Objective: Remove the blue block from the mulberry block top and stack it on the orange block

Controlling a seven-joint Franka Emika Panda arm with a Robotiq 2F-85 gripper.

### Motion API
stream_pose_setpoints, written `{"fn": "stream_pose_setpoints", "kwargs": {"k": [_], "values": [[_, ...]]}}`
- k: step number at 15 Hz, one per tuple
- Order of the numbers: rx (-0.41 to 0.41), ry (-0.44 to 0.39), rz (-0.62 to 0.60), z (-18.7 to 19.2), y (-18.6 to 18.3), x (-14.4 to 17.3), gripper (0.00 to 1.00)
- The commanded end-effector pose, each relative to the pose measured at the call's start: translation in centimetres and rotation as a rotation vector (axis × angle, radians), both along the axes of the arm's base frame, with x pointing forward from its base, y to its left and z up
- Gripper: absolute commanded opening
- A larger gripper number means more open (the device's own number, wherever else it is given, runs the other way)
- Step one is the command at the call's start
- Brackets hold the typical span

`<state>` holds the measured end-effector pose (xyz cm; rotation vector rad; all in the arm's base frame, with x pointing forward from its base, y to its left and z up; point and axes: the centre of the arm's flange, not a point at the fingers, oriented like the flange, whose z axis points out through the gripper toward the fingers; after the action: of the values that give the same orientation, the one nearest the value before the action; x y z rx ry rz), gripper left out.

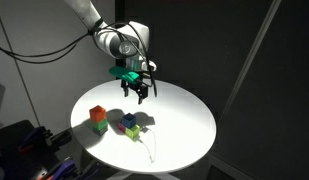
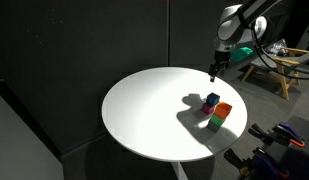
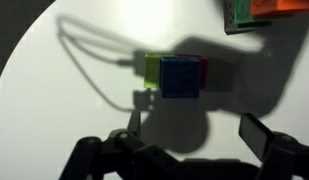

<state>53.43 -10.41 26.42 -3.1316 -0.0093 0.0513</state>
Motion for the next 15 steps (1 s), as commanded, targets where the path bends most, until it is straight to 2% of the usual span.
{"fn": "stream_pose_setpoints", "kwargs": {"k": [1,15], "values": [[-0.022,-0.012,-0.022,-0.9,0.0,0.3,1.00],[-0.016,0.000,0.001,-2.0,-0.1,0.2,1.00]]}}
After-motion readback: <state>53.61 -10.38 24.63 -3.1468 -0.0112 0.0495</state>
